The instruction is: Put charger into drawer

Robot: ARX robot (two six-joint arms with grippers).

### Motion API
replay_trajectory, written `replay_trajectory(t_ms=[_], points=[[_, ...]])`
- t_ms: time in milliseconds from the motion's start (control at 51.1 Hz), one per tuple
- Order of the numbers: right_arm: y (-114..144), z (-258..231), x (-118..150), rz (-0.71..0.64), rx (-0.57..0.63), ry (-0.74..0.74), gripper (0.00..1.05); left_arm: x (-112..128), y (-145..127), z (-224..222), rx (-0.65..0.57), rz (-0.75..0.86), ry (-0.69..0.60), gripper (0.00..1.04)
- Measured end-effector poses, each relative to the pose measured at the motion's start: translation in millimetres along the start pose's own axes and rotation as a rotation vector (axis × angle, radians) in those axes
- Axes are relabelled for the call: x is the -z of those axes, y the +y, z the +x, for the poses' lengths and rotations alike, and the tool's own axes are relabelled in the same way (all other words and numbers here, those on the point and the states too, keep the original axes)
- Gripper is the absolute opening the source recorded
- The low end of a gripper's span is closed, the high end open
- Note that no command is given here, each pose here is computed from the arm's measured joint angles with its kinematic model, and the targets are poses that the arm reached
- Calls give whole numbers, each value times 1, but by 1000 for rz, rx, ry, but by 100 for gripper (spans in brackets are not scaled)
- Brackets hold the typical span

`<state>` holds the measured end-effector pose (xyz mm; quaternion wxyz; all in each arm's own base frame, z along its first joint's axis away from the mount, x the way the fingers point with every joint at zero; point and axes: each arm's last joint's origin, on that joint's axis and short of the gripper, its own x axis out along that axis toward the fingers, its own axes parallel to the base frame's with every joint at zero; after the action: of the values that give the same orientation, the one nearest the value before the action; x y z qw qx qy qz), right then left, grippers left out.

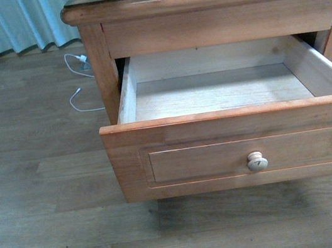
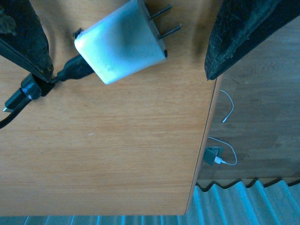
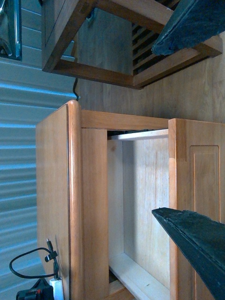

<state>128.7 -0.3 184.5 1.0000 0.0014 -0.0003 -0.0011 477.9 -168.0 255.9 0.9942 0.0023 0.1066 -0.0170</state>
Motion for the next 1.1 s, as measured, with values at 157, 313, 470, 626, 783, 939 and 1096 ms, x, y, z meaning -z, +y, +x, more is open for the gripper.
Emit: replay_trajectory(t_ms=[157, 313, 470, 626, 783, 939, 1096], points=[[0, 0, 0, 0, 0, 0, 97, 5, -8, 21, 25, 59, 34, 99], [0, 0, 0, 0, 0, 0, 97, 8, -15, 25, 105, 143, 150, 99], [0, 0, 0, 0, 0, 0, 97, 7, -20, 20, 146, 150, 155, 99], [0, 0, 0, 0, 0, 0, 97, 8, -19, 14, 150, 156, 166, 99], [0, 0, 0, 0, 0, 0, 97, 8, -18, 11, 144, 167, 170, 87], [0, 0, 0, 0, 0, 0, 97, 8, -17, 8, 140, 171, 173, 57], [0, 0, 0, 0, 0, 0, 97, 8, -14, 1, 141, 166, 167, 40]])
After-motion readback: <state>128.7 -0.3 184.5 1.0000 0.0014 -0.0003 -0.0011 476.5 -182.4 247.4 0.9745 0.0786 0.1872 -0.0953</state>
